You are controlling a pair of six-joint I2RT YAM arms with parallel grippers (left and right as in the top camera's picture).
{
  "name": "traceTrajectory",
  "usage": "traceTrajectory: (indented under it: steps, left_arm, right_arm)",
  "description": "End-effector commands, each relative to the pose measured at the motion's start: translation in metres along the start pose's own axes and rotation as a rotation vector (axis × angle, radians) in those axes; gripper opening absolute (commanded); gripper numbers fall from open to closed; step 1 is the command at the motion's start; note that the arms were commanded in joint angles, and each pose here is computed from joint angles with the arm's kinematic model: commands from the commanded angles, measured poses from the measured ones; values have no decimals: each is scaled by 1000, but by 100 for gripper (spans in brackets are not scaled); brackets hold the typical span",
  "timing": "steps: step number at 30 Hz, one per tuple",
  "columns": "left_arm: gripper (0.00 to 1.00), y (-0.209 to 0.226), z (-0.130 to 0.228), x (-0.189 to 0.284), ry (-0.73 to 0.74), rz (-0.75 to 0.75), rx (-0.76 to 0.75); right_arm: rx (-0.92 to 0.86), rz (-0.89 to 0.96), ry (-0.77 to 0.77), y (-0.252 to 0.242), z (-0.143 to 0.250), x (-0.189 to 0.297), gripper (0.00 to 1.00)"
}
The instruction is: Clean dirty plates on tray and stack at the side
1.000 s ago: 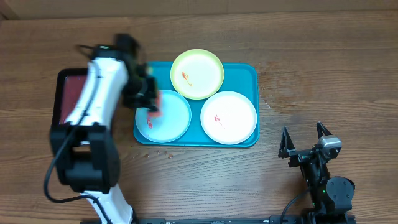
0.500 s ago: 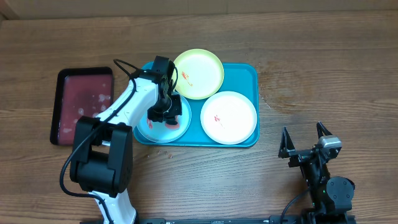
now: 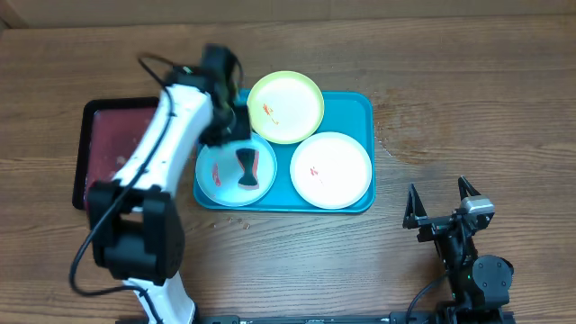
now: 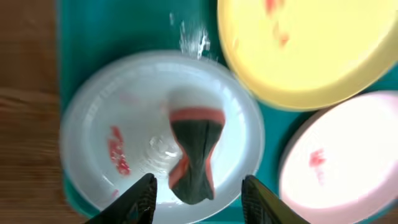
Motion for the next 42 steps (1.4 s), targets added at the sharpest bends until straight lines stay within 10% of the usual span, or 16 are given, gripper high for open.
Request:
traceTrajectory:
  steps: [1,3,14,24,33,42]
  left_arm:
    - [66,4,-22,67,-168,52,2]
    - [100,9,-24,78,-192,59,15]
    - [100,14,-18,73,-153,42,24]
    - [100,12,-15,73,-133,62,24]
    - [100,13,-12,72,-122,57,25]
    - [100,13,-11,72,-116,54,26]
  right_arm:
    - [-31,-36,-53,5,-9,0,100]
    - [-110,-165,-66,23,-14,2,100]
    - [-78,-270,-707,35,-189,74,100]
    - [-15,-203,98,32,-238,20,100]
    - [-282,-825,347,100,-260,-40,100]
    - [-328,-481,881,122,-131,-129,100]
Point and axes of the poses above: each gripper's point midway between its finger pads, its own x axis back along the fingers, its own y axis along the line the jaws close on, z = x × y, the point moved 3 cm from there along x, back along the fingers, and after that the axes turned 5 degrees about x, right-handed, at the moved point
